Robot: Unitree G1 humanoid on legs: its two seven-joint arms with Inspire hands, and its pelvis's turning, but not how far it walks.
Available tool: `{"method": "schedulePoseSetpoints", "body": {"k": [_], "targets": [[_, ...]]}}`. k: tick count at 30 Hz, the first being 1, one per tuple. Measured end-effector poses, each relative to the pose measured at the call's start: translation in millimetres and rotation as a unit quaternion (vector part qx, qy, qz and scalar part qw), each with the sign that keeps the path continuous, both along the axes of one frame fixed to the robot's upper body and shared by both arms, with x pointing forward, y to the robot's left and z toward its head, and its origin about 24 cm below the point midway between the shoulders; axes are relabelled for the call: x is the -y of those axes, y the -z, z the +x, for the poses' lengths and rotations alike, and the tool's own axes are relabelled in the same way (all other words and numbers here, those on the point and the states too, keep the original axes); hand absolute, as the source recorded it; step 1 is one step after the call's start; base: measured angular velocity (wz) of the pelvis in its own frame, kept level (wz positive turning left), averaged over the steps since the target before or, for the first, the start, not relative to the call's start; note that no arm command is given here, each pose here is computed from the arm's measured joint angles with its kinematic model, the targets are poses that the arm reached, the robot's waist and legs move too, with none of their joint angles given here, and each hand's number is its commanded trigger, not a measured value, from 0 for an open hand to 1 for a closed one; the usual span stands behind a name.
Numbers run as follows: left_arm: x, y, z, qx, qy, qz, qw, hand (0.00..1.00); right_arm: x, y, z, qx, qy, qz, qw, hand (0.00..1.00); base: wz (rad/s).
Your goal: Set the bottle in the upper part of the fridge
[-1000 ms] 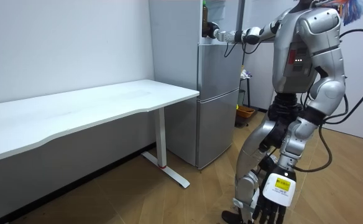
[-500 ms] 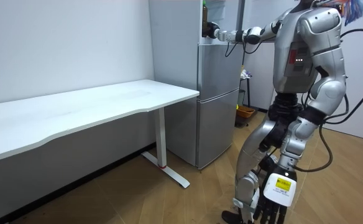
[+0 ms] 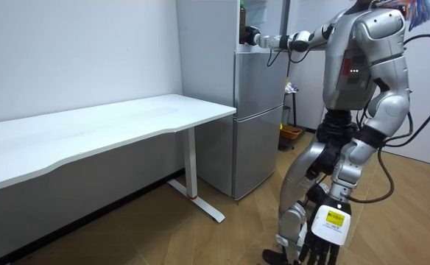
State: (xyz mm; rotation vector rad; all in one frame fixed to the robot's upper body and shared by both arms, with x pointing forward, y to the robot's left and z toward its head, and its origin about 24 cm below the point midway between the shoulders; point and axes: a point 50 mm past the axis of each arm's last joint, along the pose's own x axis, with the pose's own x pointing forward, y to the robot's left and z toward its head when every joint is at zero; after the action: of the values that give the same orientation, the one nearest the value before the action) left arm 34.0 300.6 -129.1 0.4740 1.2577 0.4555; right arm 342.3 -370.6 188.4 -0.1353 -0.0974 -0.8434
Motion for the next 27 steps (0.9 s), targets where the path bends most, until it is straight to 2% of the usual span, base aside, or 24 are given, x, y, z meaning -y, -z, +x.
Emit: {"method": "schedulePoseSetpoints", "body": {"k": [10, 21, 27], "targets": [[-2.7, 0, -12, -0.004, -0.025, 0.002, 1.0, 0.0, -1, 10, 2, -0.039, -0.039, 0.026, 0.998, 0.0, 0.01], [-5.1, -1, -18, -0.004, -0.038, 0.005, 0.999, 0.0, -9, 18, -4, -0.033, -0.089, 0.027, 0.995, 0.0, -0.05], [-4.9, -1, -23, -0.001, -0.059, 0.004, 0.998, 0.0, -11, 14, -2, -0.015, -0.115, 0.06, 0.991, 0.0, -0.02]]}}
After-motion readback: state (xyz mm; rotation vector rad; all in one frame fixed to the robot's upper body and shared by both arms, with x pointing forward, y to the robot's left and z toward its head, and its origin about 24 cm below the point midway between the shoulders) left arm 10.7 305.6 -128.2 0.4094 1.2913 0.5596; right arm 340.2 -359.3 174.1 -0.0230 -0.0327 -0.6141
